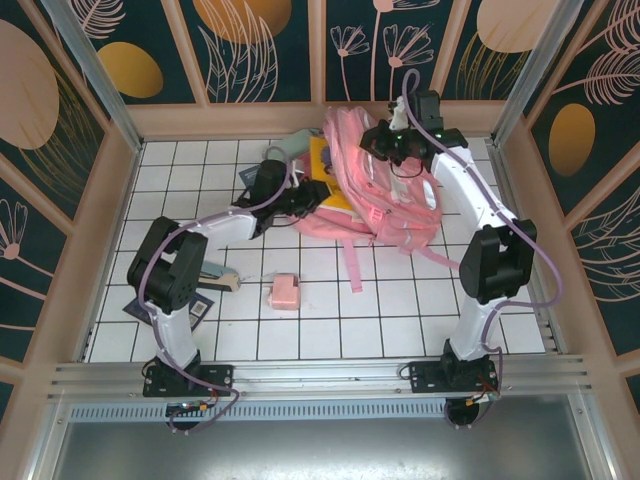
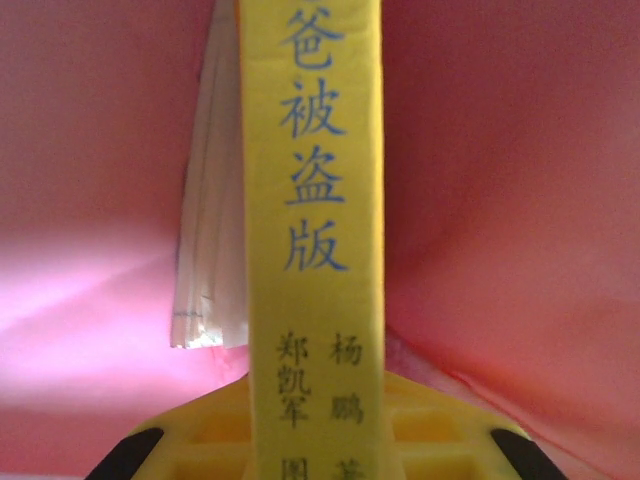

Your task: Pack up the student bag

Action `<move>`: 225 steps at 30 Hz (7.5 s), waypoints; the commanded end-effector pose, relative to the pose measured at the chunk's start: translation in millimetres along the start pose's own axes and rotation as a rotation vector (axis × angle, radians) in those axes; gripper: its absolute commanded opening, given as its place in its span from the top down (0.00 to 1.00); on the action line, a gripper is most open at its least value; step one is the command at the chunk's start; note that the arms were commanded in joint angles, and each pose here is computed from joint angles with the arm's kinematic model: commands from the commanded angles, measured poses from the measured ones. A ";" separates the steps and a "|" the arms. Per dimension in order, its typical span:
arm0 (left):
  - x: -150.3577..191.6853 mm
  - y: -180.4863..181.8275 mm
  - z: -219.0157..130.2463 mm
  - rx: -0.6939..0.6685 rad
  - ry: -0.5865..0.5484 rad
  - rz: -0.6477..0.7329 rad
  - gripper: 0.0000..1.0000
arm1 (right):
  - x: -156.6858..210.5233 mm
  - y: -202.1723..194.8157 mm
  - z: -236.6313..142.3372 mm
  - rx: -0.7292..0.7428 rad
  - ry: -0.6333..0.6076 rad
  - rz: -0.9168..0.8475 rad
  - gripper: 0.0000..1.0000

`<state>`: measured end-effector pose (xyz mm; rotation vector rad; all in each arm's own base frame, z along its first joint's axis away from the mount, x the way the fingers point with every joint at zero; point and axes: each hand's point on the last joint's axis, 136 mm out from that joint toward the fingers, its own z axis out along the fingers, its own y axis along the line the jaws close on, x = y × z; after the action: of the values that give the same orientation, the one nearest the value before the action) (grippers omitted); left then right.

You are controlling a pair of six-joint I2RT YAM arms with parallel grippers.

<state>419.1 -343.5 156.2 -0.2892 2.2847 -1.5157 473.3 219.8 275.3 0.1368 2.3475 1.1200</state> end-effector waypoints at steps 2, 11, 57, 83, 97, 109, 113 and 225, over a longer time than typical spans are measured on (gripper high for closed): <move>-4.9 -44.3 26.7 0.107 -0.053 0.075 1.00 | -30.6 46.7 -27.1 -0.181 -0.075 -0.124 1.00; -1.0 -21.6 80.8 -0.006 -0.038 0.102 1.00 | -28.2 50.4 -28.7 -0.218 -0.056 -0.118 1.00; 0.8 -25.2 87.0 -0.281 -0.007 0.418 0.45 | -24.0 25.5 -40.9 -0.169 -0.054 -0.115 1.00; -79.8 13.0 -110.7 -0.494 -0.326 0.235 0.44 | 27.4 -39.4 15.0 0.070 -0.003 -0.208 1.00; -33.2 167.4 -329.5 -1.077 -0.641 -0.270 0.61 | 48.9 -39.4 43.1 0.046 0.025 -0.215 1.00; 26.9 262.7 -395.4 -1.231 -0.681 -0.589 0.72 | 55.9 -32.1 40.0 0.033 0.017 -0.217 0.60; 41.5 288.6 -392.6 -1.233 -0.670 -0.680 0.79 | 54.8 -21.8 37.4 0.034 0.006 -0.236 0.46; -41.8 276.5 -268.4 -0.692 -0.358 -0.365 0.74 | 282.9 43.7 314.1 -0.123 0.451 -0.303 0.61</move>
<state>355.6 36.2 16.4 -1.1458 2.3771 -0.5620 400.1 553.0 43.6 -0.5020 2.4844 1.1990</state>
